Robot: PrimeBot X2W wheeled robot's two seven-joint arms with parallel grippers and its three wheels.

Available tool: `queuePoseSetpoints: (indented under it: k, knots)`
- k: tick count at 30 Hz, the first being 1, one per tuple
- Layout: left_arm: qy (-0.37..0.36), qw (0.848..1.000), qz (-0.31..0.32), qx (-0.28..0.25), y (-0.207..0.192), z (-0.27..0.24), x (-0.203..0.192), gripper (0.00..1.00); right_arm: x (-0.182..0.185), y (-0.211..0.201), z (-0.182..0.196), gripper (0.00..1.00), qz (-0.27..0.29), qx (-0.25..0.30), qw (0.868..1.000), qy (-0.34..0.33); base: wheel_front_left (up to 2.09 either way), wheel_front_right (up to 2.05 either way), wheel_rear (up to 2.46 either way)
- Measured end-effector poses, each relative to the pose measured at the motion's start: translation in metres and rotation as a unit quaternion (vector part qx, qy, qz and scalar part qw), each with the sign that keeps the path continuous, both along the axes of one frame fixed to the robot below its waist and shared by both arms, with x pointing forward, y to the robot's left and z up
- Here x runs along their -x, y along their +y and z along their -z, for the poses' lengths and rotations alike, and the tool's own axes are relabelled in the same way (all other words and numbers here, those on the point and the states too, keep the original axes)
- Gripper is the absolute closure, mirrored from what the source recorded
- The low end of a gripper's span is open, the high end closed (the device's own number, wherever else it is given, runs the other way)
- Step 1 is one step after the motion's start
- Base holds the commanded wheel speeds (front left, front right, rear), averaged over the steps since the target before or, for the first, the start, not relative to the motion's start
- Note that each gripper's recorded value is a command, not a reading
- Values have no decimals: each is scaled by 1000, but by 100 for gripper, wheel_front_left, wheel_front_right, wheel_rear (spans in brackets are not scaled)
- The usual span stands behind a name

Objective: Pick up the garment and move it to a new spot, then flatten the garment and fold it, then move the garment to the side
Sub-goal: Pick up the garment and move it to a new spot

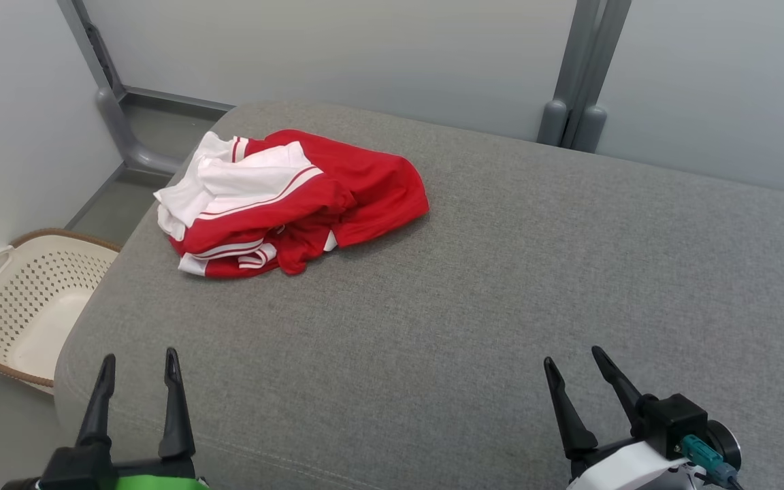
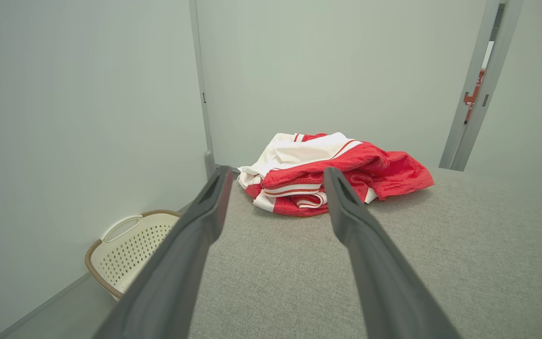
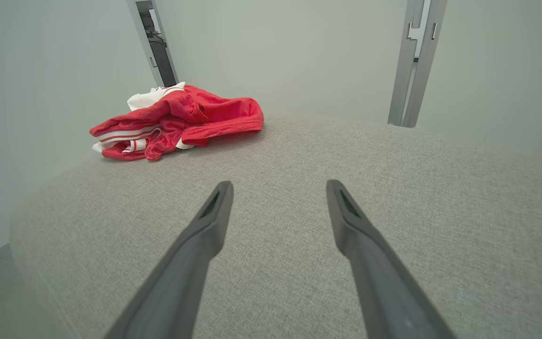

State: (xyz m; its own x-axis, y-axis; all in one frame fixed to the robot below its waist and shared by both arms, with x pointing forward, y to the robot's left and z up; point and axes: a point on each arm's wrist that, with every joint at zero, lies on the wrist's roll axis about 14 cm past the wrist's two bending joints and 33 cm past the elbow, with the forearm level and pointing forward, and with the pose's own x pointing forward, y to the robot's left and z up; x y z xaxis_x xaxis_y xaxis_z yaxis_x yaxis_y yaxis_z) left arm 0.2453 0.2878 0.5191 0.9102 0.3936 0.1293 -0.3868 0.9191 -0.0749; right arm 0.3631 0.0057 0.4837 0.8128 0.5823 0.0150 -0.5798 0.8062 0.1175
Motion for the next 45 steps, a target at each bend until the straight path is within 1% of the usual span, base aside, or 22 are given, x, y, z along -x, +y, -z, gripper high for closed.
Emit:
queuePoseSetpoints:
  k: [4, 8, 13, 15, 17, 19, 20, 23, 26, 30, 35, 38, 39, 42, 45]
  knots:
    - [-23, 999, 1, -22, 4, -21, -15, 0, -9, -1, 2, 0, 4, 4, 1000, -3, 0, 0, 0]
    - [-51, 997, 20, -50, 2, -47, -41, 0, -22, -4, 7, 0, 10, 13, 1000, -4, 0, 0, 0]
    - [-90, 988, 59, -110, -5, -88, -86, 0, -44, -8, 18, 0, 20, 28, 999, -7, 0, 0, 0]
    - [-92, 981, 81, -149, -7, -100, -109, 0, -55, -12, 24, 0, 24, 34, 999, -6, 0, 0, 0]
    - [-83, 977, 97, -173, -6, -103, -131, 0, -64, -18, 32, 0, 29, 41, 999, -3, 0, 0, 0]
    - [-65, 973, 110, -191, -1, -99, -156, 0, -72, -22, 41, 0, 30, 46, 998, 1, 0, 0, 0]
    - [-57, 973, 112, -191, 3, -95, -166, 0, -76, -23, 44, 0, 30, 48, 998, 1, 0, 0, 0]
    - [-17, 977, 119, -177, 19, -74, -200, 0, -86, -27, 51, 0, 30, 55, 998, -2, 0, 0, 0]
    - [50, 979, 132, -150, 32, -43, -234, 0, -93, -36, 65, 0, 35, 64, 997, 5, 0, 0, 0]
    - [155, 971, 155, -94, 37, 1, -269, 0, -104, -46, 77, 0, 47, 69, 996, 10, 0, 0, 0]
    - [260, 949, 173, -25, 37, 54, -287, 0, -109, -59, 93, 0, 58, 78, 995, 19, 0, 0, 0]
    - [324, 929, 178, -4, 36, 89, -286, 0, -110, -65, 99, 0, 63, 80, 995, 22, 0, 0, 0]
    - [341, 923, 180, 11, 34, 100, -285, 0, -111, -67, 101, 0, 65, 80, 994, 24, 0, 0, 0]
    - [369, 911, 183, 31, 31, 121, -286, 0, -114, -68, 106, 0, 66, 81, 994, 24, 0, 0, 0]
    - [393, 900, 185, 28, 30, 139, -285, 0, -117, -68, 109, 0, 65, 80, 994, 22, 0, 0, 0]
